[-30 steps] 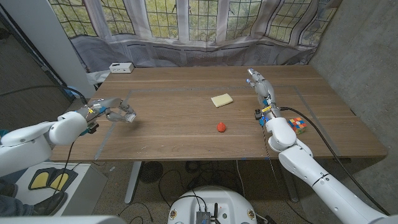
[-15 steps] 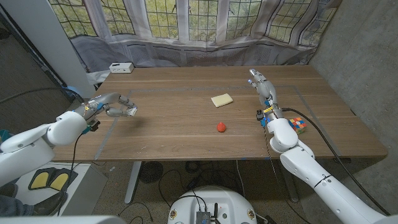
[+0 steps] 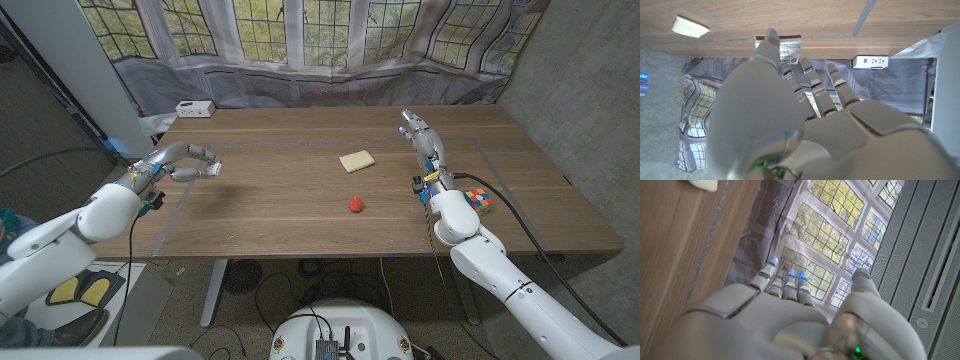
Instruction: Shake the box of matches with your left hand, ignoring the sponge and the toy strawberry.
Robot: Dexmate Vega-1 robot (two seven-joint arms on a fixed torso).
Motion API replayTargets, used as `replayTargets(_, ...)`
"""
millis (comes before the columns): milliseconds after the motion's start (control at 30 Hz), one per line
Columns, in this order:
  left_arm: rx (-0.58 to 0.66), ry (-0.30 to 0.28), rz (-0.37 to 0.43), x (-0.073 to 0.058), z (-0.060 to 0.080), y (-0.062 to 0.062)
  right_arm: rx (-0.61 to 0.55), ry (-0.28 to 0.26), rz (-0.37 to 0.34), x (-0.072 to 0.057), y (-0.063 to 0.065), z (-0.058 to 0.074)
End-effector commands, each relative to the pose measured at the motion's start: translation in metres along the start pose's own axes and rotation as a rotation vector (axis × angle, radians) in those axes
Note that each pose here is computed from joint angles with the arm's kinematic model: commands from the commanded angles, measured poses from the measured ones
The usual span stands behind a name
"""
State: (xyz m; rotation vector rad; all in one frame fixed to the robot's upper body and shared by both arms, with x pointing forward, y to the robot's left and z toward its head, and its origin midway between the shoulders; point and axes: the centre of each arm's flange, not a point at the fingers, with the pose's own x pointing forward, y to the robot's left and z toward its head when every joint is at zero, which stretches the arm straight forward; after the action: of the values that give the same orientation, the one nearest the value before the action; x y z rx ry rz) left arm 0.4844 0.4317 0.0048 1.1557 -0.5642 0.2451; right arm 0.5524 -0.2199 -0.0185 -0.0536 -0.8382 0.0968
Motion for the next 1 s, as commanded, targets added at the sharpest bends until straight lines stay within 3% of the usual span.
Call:
replayTargets(33,-0.152,-0.017,0.163,-0.005,0.007,0.002,0.006,-0.017,0.009,-0.001,0.0,0.002)
replayTargets(300,-0.293,-0.043,0.22,0.009,0.014,-0.01,0.005,-0.016,0.007,-0.002,-0.002,0.004)
replayTargets(633,-0.424,-0.1,0.252,0.038,0.041,-0.019,0.017,-0.022,0.009,0.002,-0.005,0.008)
replayTargets(1000,-0.479,-0.117,0.286,0.043,0.069,-0.026,0.024,-0.029,0.026,0.002,-0.021,0.013)
